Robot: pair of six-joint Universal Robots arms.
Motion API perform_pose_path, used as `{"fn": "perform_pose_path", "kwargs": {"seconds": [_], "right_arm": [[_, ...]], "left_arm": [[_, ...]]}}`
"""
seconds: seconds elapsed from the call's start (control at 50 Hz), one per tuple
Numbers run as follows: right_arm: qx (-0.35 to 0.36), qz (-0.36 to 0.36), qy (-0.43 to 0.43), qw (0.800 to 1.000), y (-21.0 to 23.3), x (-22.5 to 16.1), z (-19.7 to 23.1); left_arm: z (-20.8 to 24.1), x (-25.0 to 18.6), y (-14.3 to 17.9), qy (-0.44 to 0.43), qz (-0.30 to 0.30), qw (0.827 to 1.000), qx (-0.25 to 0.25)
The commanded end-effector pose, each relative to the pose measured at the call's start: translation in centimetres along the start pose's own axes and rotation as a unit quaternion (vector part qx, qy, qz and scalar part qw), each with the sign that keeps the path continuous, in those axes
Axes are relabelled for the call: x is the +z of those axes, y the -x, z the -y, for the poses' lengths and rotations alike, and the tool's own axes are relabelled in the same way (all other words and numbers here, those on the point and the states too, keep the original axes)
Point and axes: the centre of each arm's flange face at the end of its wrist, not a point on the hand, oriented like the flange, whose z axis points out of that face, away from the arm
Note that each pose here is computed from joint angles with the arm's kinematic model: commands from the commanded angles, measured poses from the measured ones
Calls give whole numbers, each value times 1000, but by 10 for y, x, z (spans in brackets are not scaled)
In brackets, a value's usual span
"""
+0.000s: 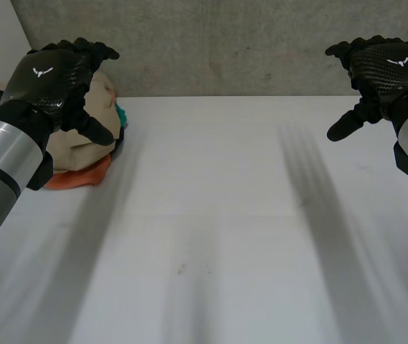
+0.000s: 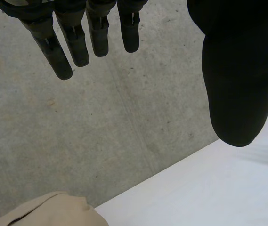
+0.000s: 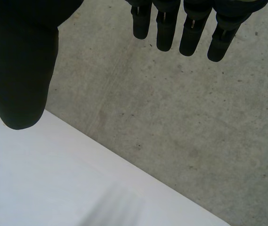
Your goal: Fold the laundry.
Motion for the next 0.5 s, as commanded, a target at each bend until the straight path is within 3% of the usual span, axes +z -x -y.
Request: {"fn": "perform_pose_path", "kwargs": {"seconds": [0.02, 0.3, 0.36, 0.5], "right_arm": [[-1, 0, 2, 1000, 0, 0, -2], [0, 1, 4, 1000, 0, 1, -3], [0, 1, 5, 1000, 0, 1, -3], [0, 2, 7, 1000, 1, 1, -4]], "left_arm": [[2, -1, 1, -2, 5, 1000, 2], [17, 10, 9, -37, 16, 999, 15], [10, 35, 33, -42, 50, 997, 43], [-55, 95, 104, 25, 117, 982, 144]]}}
